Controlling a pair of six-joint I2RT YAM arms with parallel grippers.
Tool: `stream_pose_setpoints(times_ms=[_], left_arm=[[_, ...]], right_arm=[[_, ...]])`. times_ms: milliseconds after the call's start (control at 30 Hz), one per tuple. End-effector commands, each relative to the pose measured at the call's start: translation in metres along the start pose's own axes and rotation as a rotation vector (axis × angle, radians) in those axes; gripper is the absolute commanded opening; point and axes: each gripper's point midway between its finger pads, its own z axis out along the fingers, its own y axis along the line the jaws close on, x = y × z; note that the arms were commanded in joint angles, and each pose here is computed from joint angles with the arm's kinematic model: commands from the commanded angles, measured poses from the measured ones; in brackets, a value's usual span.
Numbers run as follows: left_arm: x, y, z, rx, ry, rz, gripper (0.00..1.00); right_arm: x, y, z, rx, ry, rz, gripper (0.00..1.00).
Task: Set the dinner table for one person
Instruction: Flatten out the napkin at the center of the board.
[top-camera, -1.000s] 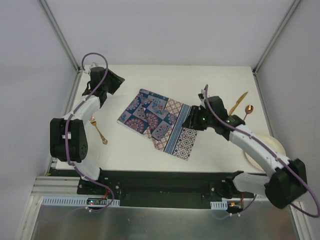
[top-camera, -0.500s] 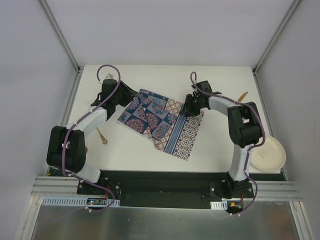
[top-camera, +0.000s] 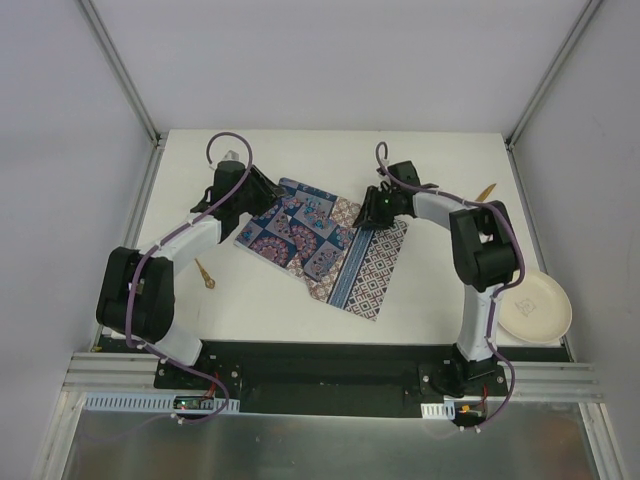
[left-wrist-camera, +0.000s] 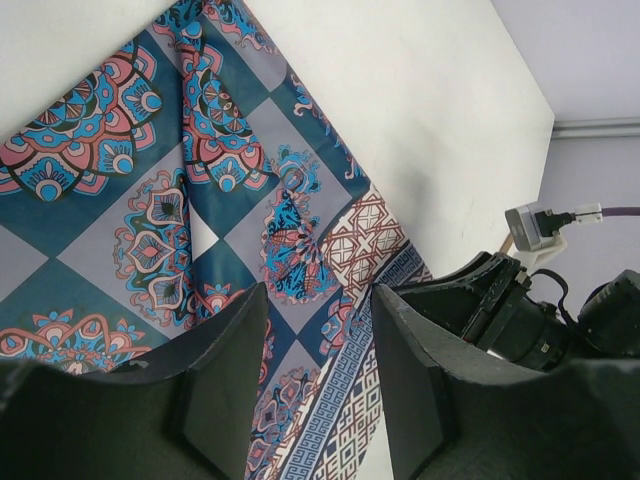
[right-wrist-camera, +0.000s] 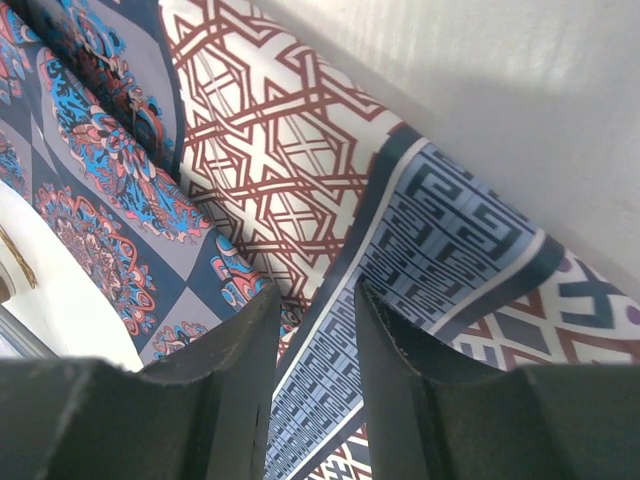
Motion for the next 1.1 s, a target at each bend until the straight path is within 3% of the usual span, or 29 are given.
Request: stream_pose_setpoints(times_ms=[0, 667, 700, 800, 833, 900, 1067], left_arm=[[-0.008, -0.013, -0.001, 0.038, -0.031, 0.024, 0.44], [-0.005, -0.007, 0.002, 0.022, -0.030, 0.026, 0.45], [-0.005, -0.008, 0.001, 0.025, -0.031, 0.026, 0.45], [-0.006, -0.006, -0.002, 0.020, -0.043, 0.030, 0.45], [-0.006, -0.005, -0.003, 0.019, -0.045, 0.031, 0.45], [-0.006, -0.004, -0.005, 0.017, -0.051, 0.034, 0.44], [-0.006, -0.003, -0.007, 0.015, -0.053, 0.040, 0.45]], right_arm=[[0.020, 0.018, 0.007, -0.036, 0.034, -0.022, 0.38], [0.070, 0.045, 0.016, -0.087, 0.092, -0.028, 0.37], [0.071, 0.046, 0.017, -0.087, 0.093, -0.029, 0.36], [0.072, 0.044, 0.021, -0.085, 0.101, -0.020, 0.19], [0.071, 0.044, 0.021, -0.086, 0.100, -0.018, 0.09], [0.071, 0.043, 0.023, -0.084, 0.100, -0.016, 0.02], [0.065, 0.046, 0.023, -0.082, 0.091, -0.008, 0.01]])
